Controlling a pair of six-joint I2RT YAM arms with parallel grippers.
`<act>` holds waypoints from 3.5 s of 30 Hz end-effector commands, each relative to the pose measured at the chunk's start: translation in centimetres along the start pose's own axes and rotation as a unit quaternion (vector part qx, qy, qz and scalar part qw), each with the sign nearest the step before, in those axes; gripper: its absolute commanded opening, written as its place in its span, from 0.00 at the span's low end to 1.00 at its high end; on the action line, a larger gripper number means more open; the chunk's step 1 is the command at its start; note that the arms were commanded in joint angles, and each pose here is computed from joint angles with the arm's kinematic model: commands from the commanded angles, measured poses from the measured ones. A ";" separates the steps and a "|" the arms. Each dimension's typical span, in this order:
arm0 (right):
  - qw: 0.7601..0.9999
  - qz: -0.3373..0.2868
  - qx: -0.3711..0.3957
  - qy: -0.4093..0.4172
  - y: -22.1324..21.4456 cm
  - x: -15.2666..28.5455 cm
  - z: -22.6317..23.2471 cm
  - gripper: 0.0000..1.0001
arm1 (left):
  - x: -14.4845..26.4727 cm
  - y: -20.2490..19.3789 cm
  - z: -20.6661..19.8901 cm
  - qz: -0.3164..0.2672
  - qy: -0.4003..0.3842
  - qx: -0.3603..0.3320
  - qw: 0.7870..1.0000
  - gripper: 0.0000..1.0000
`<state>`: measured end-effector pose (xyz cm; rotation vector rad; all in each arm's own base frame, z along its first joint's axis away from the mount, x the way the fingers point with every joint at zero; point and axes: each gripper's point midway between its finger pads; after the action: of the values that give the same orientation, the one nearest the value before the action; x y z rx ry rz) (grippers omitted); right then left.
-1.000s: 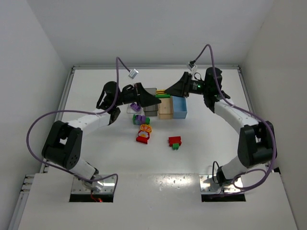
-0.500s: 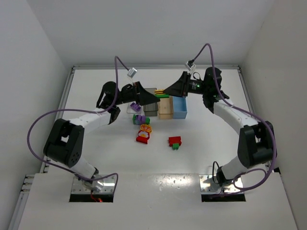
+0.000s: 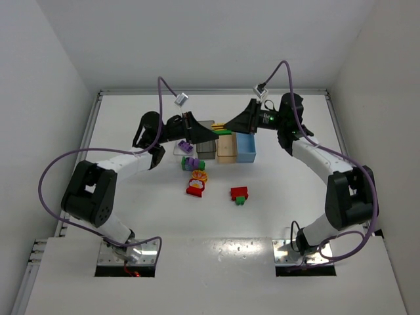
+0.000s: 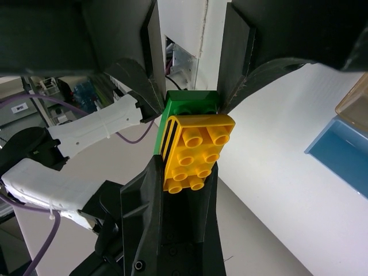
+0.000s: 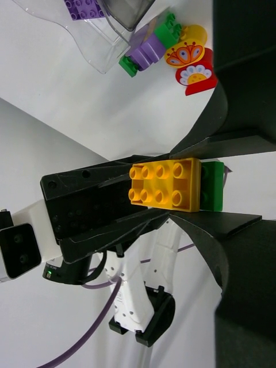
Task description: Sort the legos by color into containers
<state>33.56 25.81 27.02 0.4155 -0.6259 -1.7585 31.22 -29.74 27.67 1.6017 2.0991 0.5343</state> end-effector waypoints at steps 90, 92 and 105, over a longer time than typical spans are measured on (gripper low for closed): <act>0.888 -0.240 -0.276 -0.280 9.1 1.8 -7.5 0.00 | -8.0 9.1 -0.5 -0.173 0.107 0.239 0.950 0.64; 0.892 -0.241 -0.271 -0.270 9.6 1.7 -7.0 0.00 | -8.1 9.0 -0.1 -0.173 0.108 0.253 0.946 0.64; 0.902 -0.251 -0.257 -0.241 11.2 1.1 -6.5 0.00 | -8.5 8.5 0.8 -0.166 0.107 0.292 0.936 0.70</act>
<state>44.62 20.99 25.53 -0.3907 -0.3942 -2.4407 40.35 -35.47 29.89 1.4627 2.8806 -0.0037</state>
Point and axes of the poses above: each gripper's point midway between its finger pads, its own x axis back along the fingers, its own z axis along the line the jaws close on, y = z × x, and after that the axes turned 7 degrees about x, right-handed
